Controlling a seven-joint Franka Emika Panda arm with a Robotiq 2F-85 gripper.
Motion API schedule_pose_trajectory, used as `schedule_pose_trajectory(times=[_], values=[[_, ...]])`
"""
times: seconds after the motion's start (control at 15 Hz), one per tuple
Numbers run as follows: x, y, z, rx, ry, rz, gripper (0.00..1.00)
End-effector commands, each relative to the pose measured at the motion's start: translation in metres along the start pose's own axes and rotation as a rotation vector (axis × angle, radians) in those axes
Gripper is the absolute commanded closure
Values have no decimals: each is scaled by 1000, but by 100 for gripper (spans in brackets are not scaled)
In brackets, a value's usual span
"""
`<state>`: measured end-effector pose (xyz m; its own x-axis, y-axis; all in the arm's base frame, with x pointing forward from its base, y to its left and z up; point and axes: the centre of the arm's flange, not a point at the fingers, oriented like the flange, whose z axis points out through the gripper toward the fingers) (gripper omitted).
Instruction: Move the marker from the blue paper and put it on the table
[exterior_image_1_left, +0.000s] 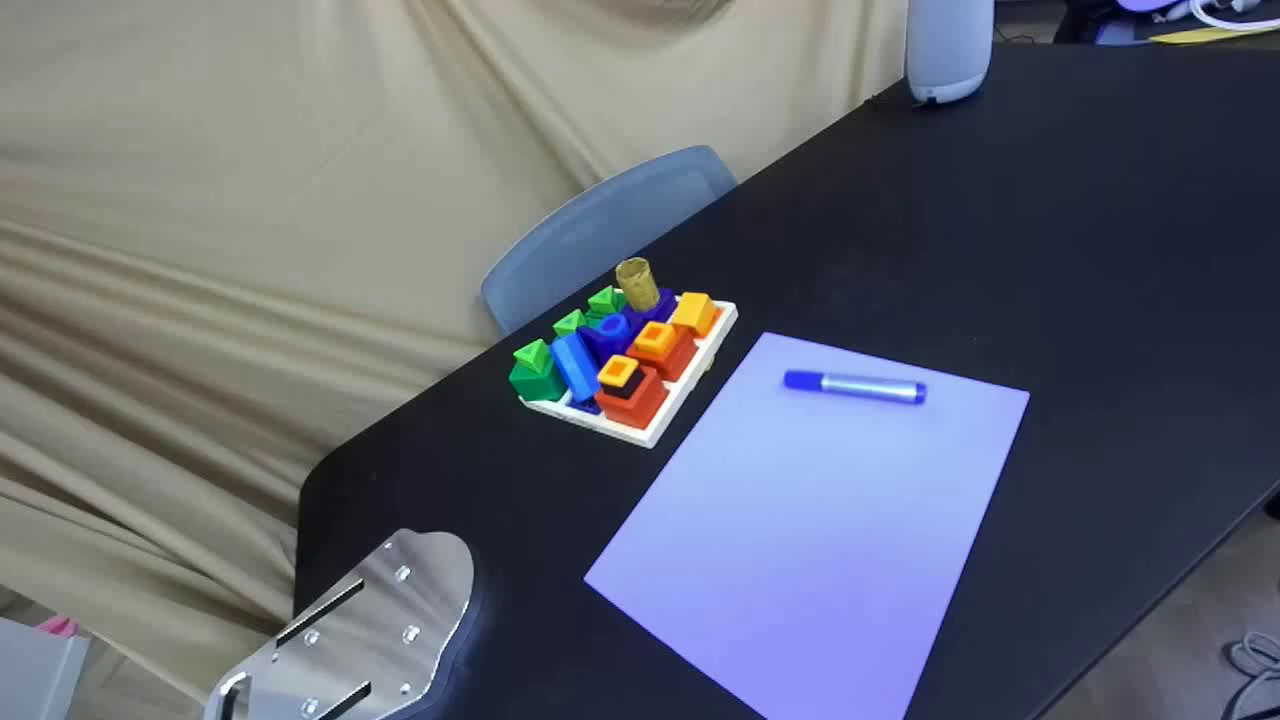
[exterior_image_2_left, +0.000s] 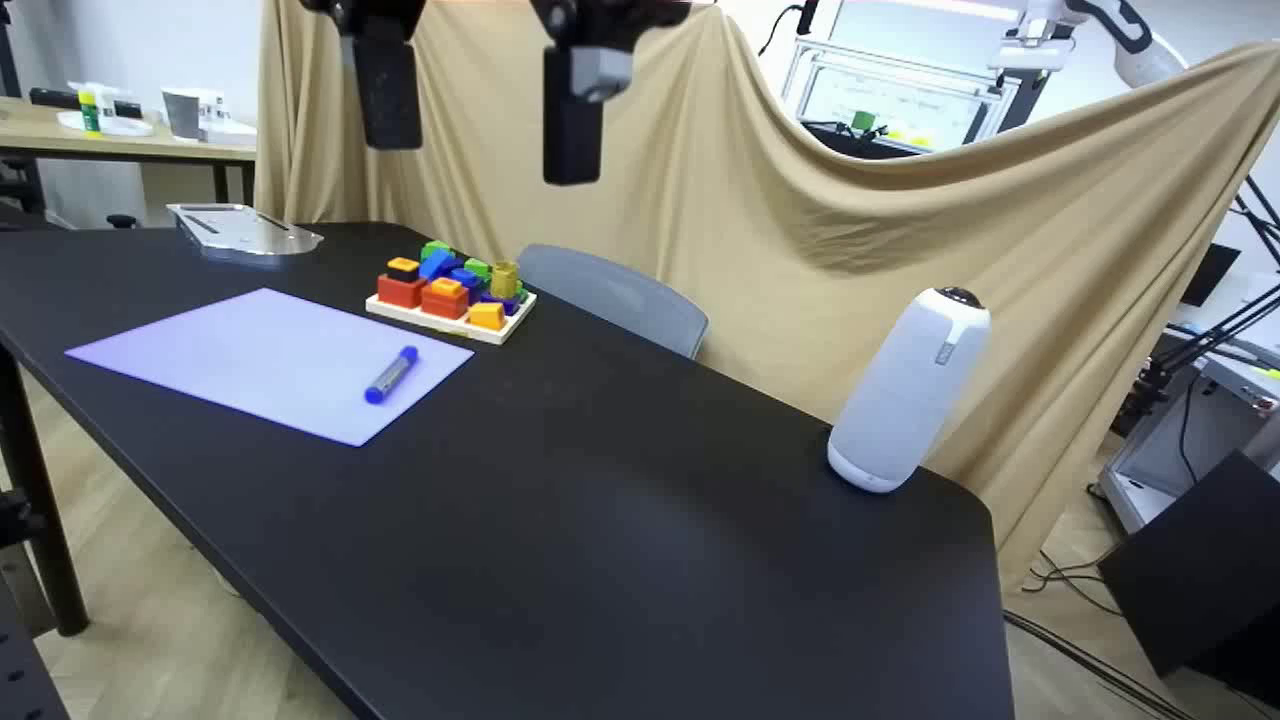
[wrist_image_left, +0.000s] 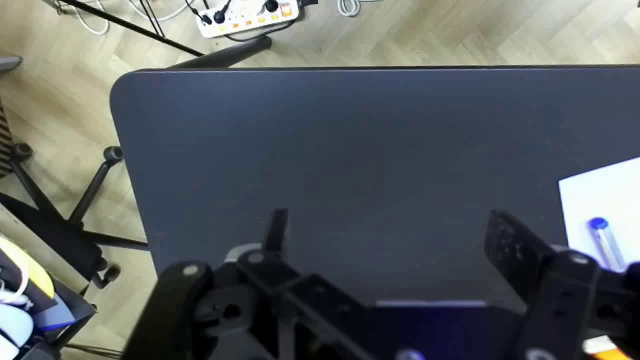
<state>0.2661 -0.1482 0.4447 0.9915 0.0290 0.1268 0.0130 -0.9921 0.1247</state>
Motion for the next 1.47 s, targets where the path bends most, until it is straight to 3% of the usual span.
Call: schedule_pose_trajectory(times=[0.0, 0.8, 1.2, 1.4], values=[[0, 0, 0, 0, 0, 0, 0], [2, -5, 4, 7, 8, -11, 0], [42, -78, 23, 45, 95, -212, 0], [68, -136, 36, 125, 132, -376, 0]])
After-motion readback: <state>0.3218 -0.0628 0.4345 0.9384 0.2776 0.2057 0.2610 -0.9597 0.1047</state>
